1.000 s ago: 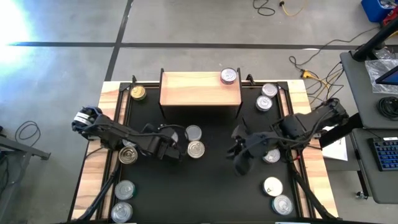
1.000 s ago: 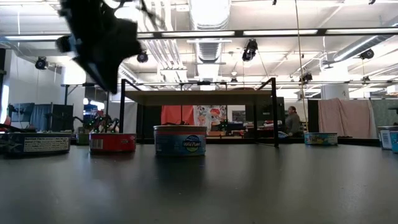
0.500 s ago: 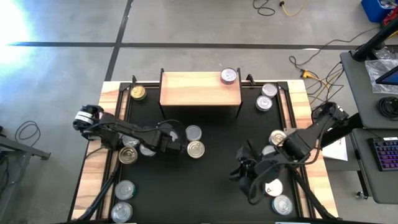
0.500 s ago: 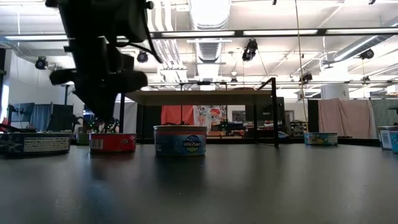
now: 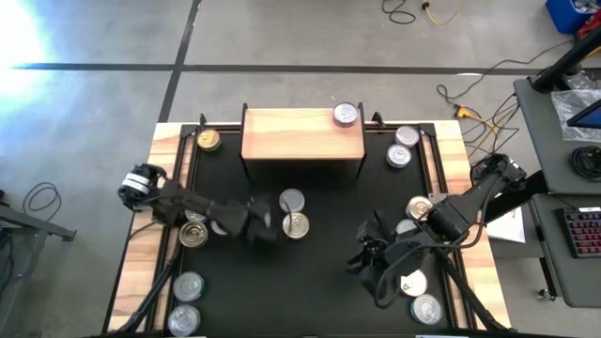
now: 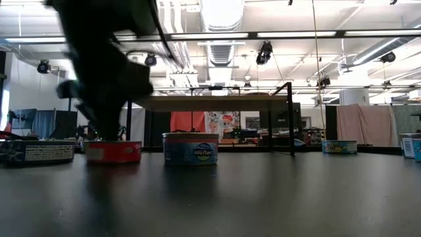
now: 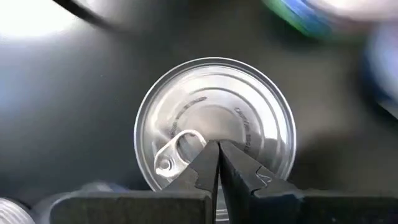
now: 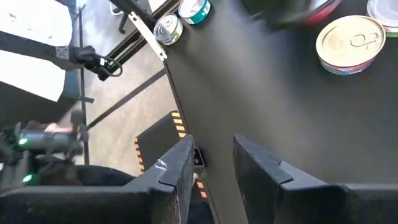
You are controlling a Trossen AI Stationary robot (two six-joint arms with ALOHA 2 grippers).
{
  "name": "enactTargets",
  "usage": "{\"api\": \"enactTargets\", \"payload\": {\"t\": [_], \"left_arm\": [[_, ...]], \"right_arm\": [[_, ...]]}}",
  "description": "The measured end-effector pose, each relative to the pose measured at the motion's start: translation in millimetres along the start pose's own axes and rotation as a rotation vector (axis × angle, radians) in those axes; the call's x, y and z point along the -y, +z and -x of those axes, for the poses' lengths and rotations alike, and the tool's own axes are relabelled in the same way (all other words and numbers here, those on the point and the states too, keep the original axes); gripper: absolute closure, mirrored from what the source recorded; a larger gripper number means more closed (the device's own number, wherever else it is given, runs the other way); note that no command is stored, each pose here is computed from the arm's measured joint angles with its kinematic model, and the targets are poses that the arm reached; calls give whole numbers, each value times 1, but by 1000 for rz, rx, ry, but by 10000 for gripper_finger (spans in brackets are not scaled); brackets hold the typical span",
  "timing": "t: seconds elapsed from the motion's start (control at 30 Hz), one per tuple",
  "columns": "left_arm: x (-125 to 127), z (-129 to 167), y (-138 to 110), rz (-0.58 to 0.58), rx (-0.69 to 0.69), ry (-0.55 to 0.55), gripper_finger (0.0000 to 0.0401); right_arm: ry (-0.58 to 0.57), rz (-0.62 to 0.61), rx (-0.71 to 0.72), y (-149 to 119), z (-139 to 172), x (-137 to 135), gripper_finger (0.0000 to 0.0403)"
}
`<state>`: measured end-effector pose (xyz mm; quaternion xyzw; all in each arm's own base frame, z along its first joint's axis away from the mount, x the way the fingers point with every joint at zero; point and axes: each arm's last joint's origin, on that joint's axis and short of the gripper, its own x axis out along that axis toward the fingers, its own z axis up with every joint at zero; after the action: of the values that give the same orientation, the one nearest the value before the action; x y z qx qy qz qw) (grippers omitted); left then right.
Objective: Stack canned seafood by type on shelf
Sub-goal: Stack the red tuna can on top of the other red tuna can on the shelf
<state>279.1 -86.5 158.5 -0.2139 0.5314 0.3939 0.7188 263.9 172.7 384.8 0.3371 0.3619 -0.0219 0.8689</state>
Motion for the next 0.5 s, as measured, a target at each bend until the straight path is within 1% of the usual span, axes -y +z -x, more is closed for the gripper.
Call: {"api": "enactTargets", "payload": {"t": [0.03, 0.1, 0.17, 0.23, 0.33, 0.37, 0.43, 0.5], "left_arm": [[8, 9, -6, -37, -19, -55, 401], [20, 24, -20, -104, -39, -123, 401], [29, 39, -29, -140, -69, -180, 401], [36, 54, -37, -157, -78, -224, 401], [37, 72, -48, -177, -90, -204, 401], [37, 78, -51, -181, -92, -198, 401], [32, 85, -57, -195, -95, -143, 401], [27, 89, -67, -203, -100, -91, 401]], "right_arm": [[0, -4, 7, 0, -1, 0, 303], [-3, -9, 29, 1, -1, -1, 307], [-20, -31, 69, 2, -2, -1, 311], [-69, -67, 148, 4, -5, 0, 315], [-159, -55, 241, 5, -19, 3, 319], [-185, -33, 246, 5, -26, 4, 320], [-232, 21, 226, 4, -45, 7, 321], [-268, 33, 203, 4, -67, 11, 320]]}}
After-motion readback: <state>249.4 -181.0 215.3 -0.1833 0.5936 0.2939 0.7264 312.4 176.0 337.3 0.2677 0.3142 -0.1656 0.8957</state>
